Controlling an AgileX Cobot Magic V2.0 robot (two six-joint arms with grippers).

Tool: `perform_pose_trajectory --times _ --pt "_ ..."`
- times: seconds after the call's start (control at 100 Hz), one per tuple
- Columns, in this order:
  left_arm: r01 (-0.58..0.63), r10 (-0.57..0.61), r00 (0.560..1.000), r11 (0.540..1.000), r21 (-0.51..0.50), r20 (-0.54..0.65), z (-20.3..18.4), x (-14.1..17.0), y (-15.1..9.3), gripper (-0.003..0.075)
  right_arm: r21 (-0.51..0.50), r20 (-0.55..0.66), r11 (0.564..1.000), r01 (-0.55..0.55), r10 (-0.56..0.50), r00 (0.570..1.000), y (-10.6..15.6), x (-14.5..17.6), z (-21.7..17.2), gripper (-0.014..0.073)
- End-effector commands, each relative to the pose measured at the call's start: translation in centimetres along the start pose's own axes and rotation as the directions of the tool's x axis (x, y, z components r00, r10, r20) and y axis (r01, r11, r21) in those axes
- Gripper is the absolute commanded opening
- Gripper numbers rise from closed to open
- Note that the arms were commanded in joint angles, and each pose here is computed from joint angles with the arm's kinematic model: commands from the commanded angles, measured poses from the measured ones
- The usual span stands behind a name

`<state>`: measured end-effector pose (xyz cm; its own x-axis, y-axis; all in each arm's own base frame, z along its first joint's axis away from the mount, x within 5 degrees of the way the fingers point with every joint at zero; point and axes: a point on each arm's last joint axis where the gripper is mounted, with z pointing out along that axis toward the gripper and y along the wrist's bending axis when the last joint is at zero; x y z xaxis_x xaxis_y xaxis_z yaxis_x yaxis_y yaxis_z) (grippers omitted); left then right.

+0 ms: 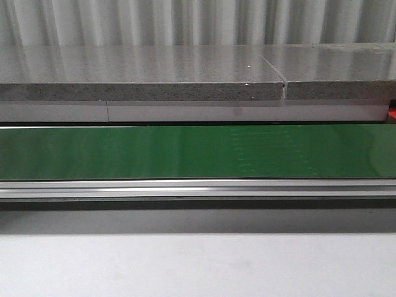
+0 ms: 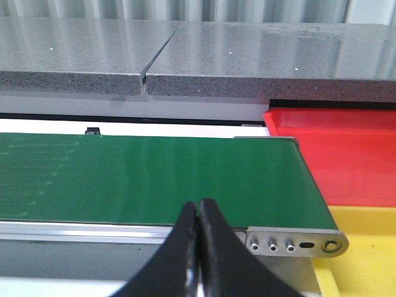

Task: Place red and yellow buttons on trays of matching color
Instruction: 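Lower the red button onto the belt start and open the left gripper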

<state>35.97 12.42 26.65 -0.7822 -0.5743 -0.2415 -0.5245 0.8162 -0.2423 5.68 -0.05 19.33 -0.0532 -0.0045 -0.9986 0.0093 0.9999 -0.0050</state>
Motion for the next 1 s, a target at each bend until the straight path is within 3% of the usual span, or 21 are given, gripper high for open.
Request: perform_pose_trajectory --times 0.0,0.38,0.99 --pt "0.049 -0.053 0.996 0.997 0.06 0.068 -1.8 -1.1 -0.9 0.0522 0.002 0.104 1.0 0.004 -0.004 0.995 0.0 -1.3 -0.2 -0.0106" --pt "0.09 -0.089 0.996 0.995 0.046 -0.027 0.7 -3.1 -1.2 0.0522 0.002 0.104 1.0 0.004 -0.004 0.995 0.0 -1.3 -0.2 -0.0106" --pt "0.12 -0.12 0.993 0.992 0.046 -0.009 2.4 -4.0 -1.1 0.0512 0.002 0.104 1.0 0.004 -0.004 0.995 0.0 -1.3 -0.2 -0.0106"
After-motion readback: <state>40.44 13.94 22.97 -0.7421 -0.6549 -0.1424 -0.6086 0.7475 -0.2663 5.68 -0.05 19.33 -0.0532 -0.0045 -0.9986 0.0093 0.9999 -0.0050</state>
